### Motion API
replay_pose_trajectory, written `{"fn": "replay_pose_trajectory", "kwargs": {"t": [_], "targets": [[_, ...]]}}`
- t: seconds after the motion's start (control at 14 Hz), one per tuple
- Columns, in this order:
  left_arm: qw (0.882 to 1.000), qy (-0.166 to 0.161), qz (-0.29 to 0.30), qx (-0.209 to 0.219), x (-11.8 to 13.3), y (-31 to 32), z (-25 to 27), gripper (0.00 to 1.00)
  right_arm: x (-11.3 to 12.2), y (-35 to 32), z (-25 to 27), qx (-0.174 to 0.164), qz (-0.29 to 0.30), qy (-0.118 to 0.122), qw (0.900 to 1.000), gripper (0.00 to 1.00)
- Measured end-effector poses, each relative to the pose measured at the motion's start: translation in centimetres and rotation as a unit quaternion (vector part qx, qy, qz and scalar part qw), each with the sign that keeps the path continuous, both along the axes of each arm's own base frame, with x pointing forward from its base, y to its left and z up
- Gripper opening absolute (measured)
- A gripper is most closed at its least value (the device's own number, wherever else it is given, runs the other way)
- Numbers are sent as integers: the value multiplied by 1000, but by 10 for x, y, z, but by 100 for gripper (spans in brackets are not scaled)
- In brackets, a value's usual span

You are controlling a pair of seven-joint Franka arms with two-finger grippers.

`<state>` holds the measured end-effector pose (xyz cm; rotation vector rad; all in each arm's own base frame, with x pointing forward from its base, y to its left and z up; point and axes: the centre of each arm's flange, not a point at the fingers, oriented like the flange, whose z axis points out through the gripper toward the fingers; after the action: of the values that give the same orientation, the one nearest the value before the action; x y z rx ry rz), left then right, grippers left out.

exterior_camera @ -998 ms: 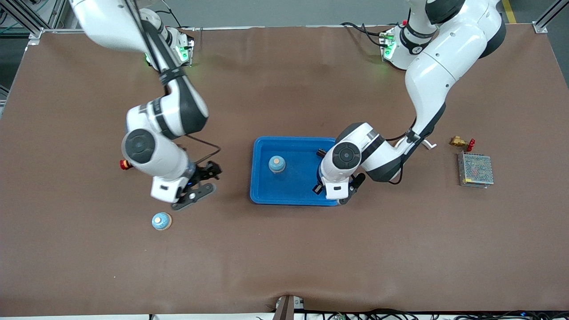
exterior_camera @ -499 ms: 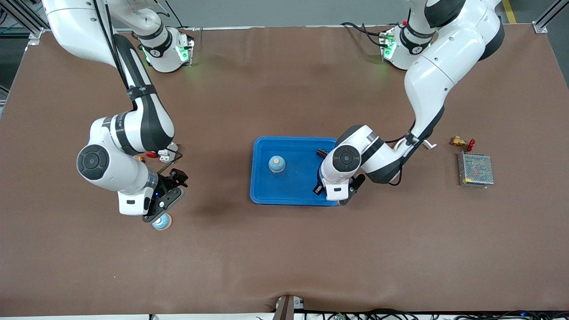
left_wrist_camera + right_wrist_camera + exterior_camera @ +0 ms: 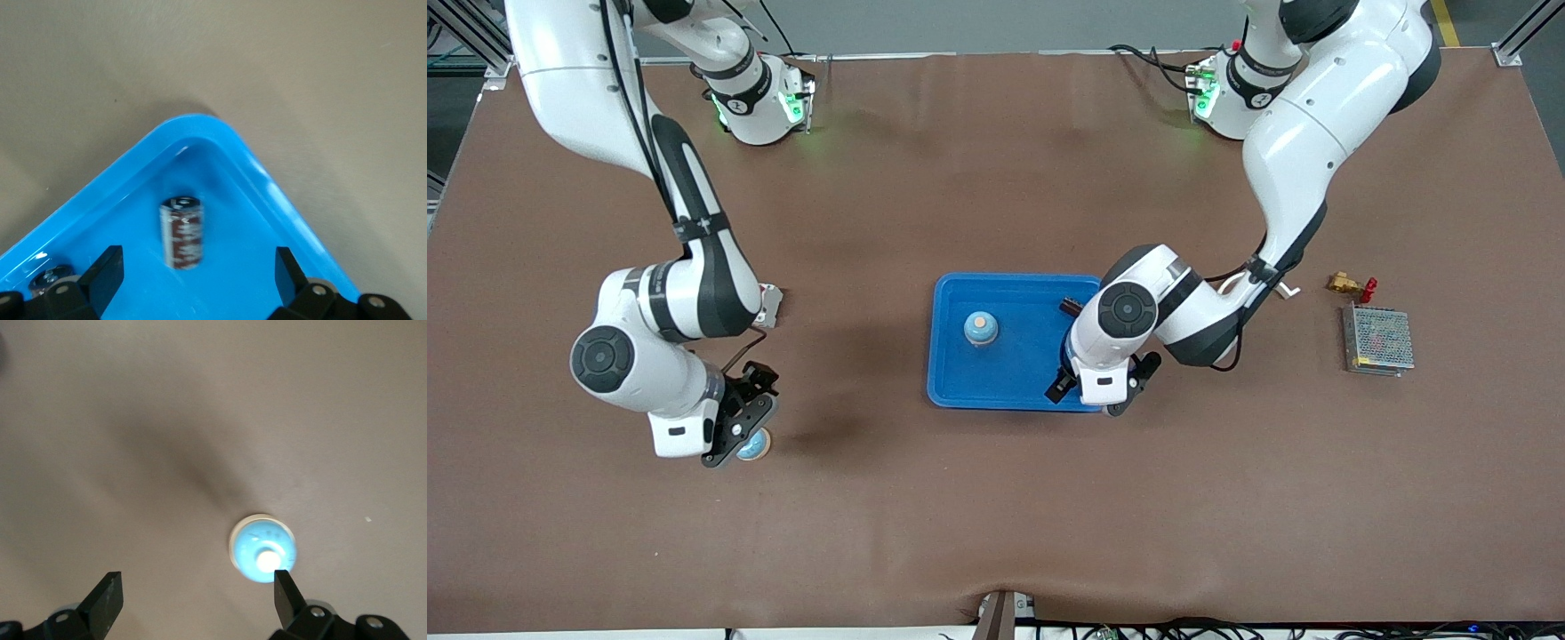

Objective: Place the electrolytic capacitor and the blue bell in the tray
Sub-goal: 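Release the capacitor into the tray while the right gripper reaches the other bell, then grasp the second blue bell with the right gripper while the left gripper withdraws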

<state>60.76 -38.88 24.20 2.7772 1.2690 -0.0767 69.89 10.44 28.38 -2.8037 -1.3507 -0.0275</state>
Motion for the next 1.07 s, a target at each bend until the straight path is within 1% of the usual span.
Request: {"fn": "replay_pose_trajectory", "kwargs": {"t": [0.29, 0.43, 0.71, 0.86, 1.07], "targets": [[999, -33, -23, 2, 13, 13, 42, 100, 11, -18, -18, -2, 25, -17, 1000, 100], [997, -38, -58, 19, 18, 29, 63, 100, 12, -22, -26, -4, 32, -20, 999, 100], [990, -53, -123, 52, 32, 71, 110, 100, 15, -24, -44, -6, 45, -27, 999, 100], [986, -57, -141, 67, 40, 97, 131, 100, 16, -24, -54, -11, 49, -32, 998, 100], [983, -71, -152, 78, 48, 126, 157, 100, 15, -25, -64, -17, 65, -29, 997, 100]]}}
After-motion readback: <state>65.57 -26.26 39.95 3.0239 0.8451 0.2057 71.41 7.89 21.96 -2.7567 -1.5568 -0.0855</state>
